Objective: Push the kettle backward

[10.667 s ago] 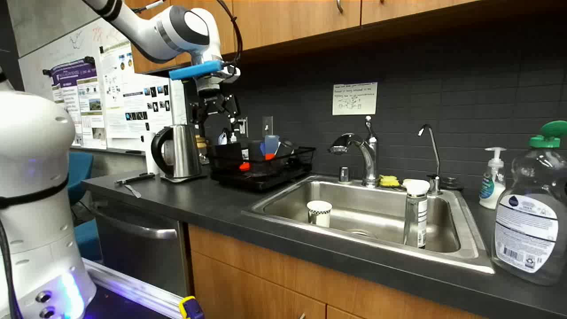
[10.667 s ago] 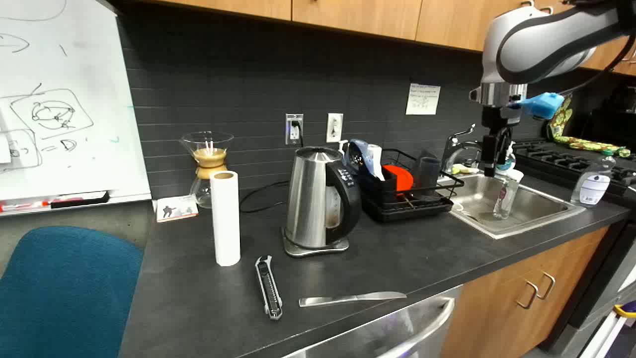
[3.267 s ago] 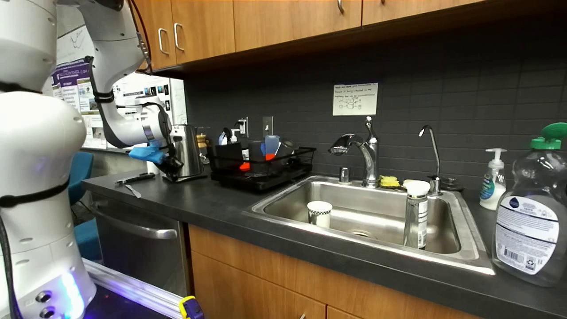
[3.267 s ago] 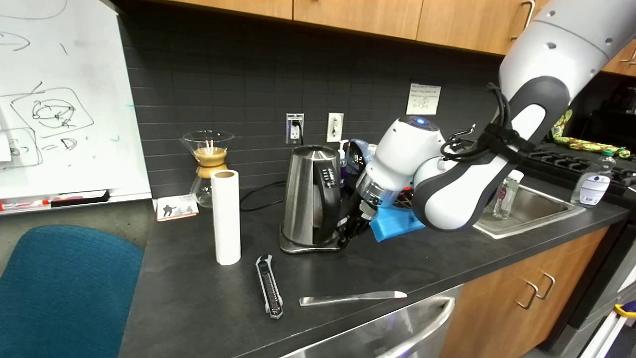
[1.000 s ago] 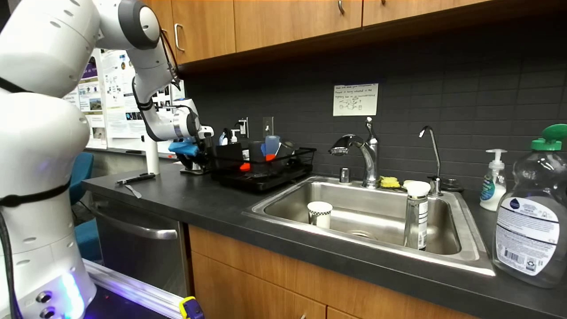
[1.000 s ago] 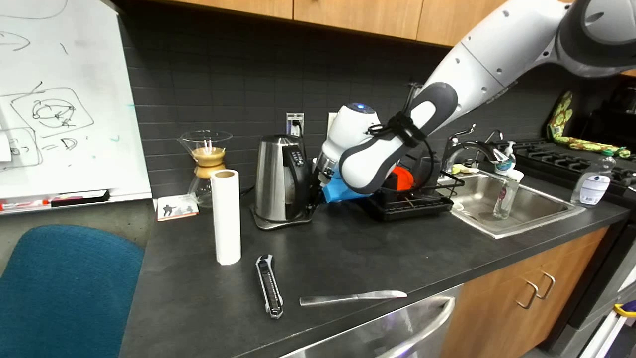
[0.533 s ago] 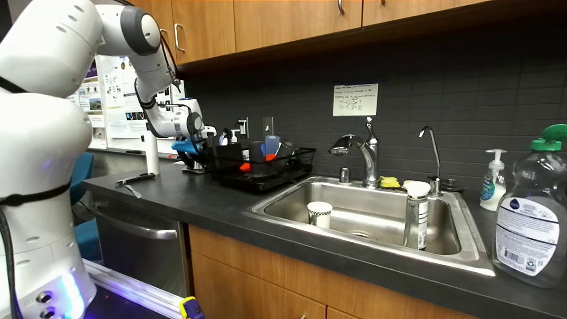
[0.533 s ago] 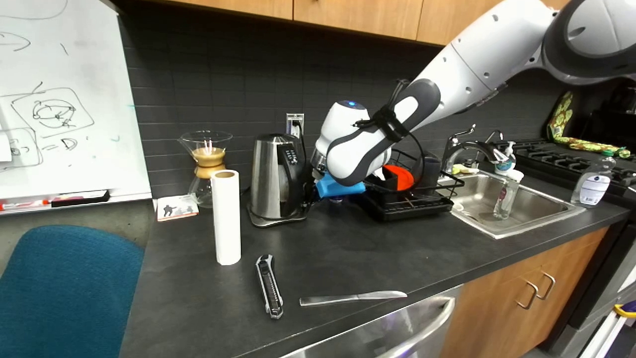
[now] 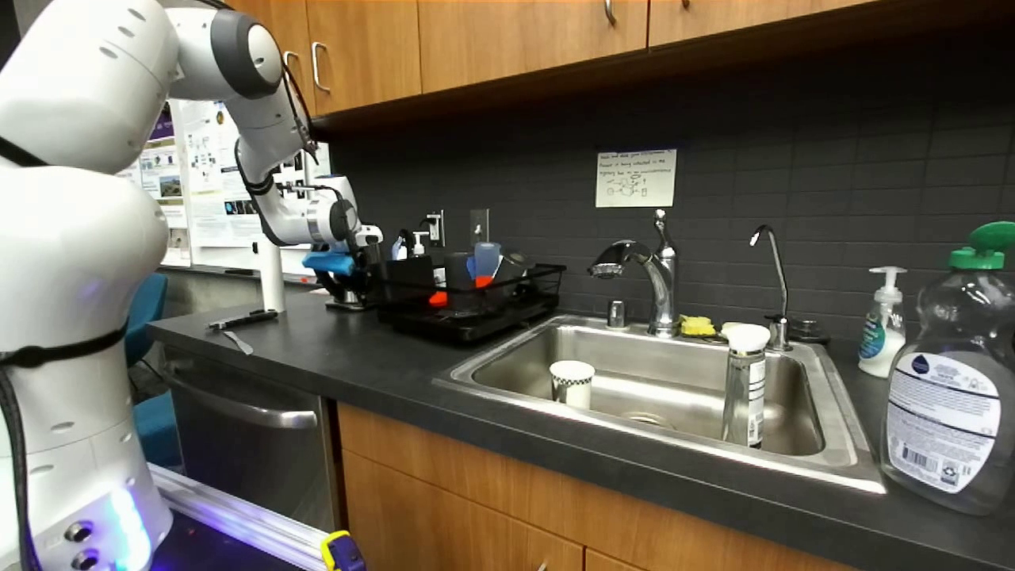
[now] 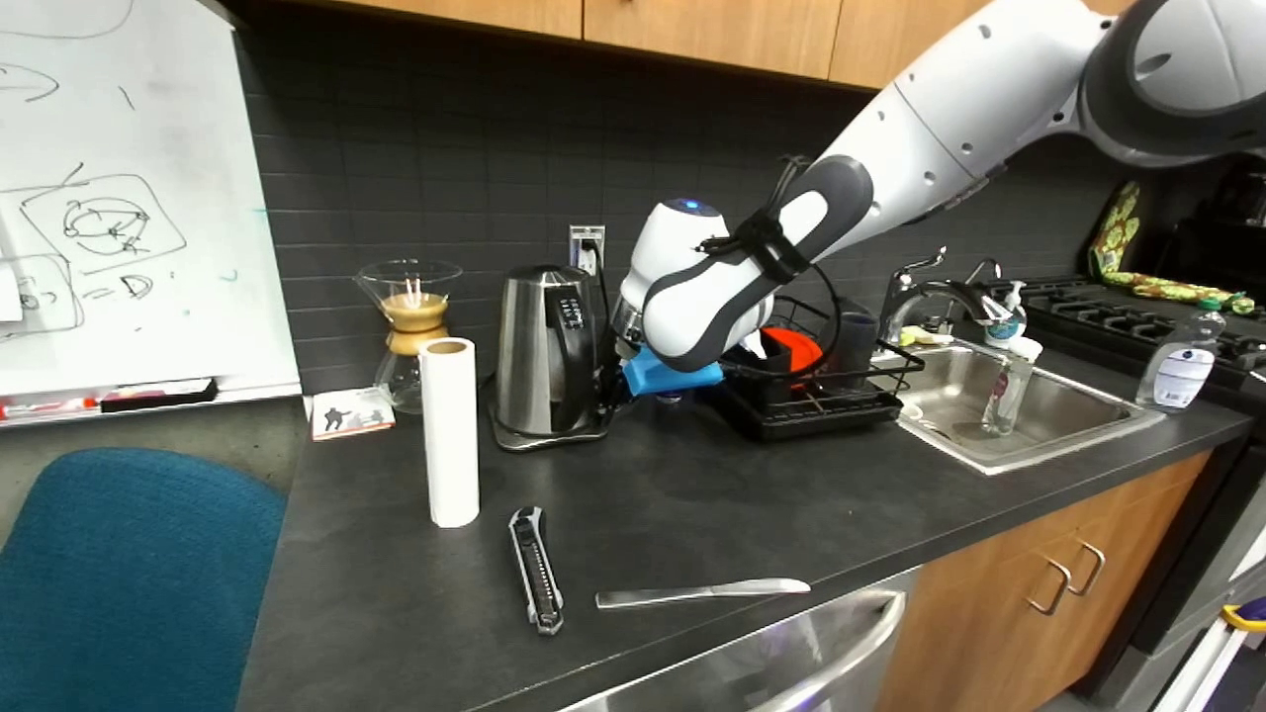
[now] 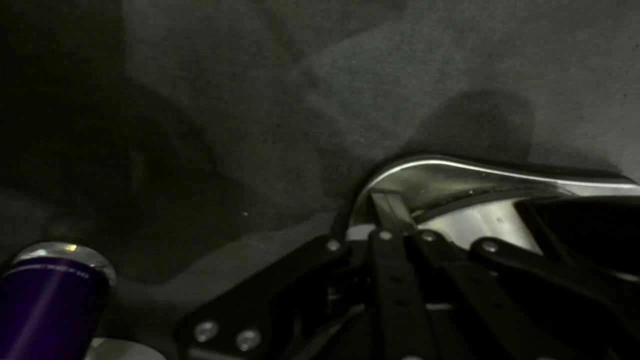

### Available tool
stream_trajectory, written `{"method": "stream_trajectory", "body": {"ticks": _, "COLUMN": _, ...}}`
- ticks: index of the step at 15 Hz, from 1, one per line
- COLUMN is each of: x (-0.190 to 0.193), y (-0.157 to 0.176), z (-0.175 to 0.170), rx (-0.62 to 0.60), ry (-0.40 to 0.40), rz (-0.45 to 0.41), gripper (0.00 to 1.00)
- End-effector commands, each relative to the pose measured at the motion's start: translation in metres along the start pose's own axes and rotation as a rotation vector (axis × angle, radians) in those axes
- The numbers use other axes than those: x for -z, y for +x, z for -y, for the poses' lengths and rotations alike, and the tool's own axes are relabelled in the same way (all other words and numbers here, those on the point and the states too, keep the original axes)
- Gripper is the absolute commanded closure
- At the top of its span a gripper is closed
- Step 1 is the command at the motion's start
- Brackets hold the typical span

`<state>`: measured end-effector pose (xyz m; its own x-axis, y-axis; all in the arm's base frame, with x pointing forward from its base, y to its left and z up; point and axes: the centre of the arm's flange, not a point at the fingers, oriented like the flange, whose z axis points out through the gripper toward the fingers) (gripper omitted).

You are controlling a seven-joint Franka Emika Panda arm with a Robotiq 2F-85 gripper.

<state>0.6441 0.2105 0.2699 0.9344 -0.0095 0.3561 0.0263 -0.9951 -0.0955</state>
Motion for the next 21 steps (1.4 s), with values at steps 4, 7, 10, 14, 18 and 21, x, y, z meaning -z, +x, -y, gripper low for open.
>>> {"method": "stream_trajectory", "body": {"ticks": 4, "x": 0.023, "y": -0.036, "z": 0.033, "rx": -0.013, "ry": -0.042, "rz": 0.030, "gripper": 1.00}}
{"method": "stream_trajectory", "body": {"ticks": 7, "x": 0.032, "y": -0.055, "z": 0.044, "rx": -0.034, "ry": -0.073, "rz": 0.045, "gripper": 1.00}}
{"method": "stream_trajectory", "body": {"ticks": 10, "x": 0.045, "y": -0.073, "z": 0.050, "rx": -0.051, "ry": -0.100, "rz": 0.050, "gripper": 1.00}}
{"method": "stream_trajectory", "body": {"ticks": 14, "x": 0.066, "y": -0.095, "z": 0.060, "rx": -0.047, "ry": -0.106, "rz": 0.067, "gripper": 1.00}}
{"method": "stream_trajectory", "body": {"ticks": 18, "x": 0.082, "y": -0.117, "z": 0.067, "rx": -0.021, "ry": -0.080, "rz": 0.096, "gripper": 1.00}}
{"method": "stream_trajectory", "body": {"ticks": 21, "x": 0.091, "y": -0.134, "z": 0.074, "rx": 0.010, "ry": -0.064, "rz": 0.115, "gripper": 1.00}}
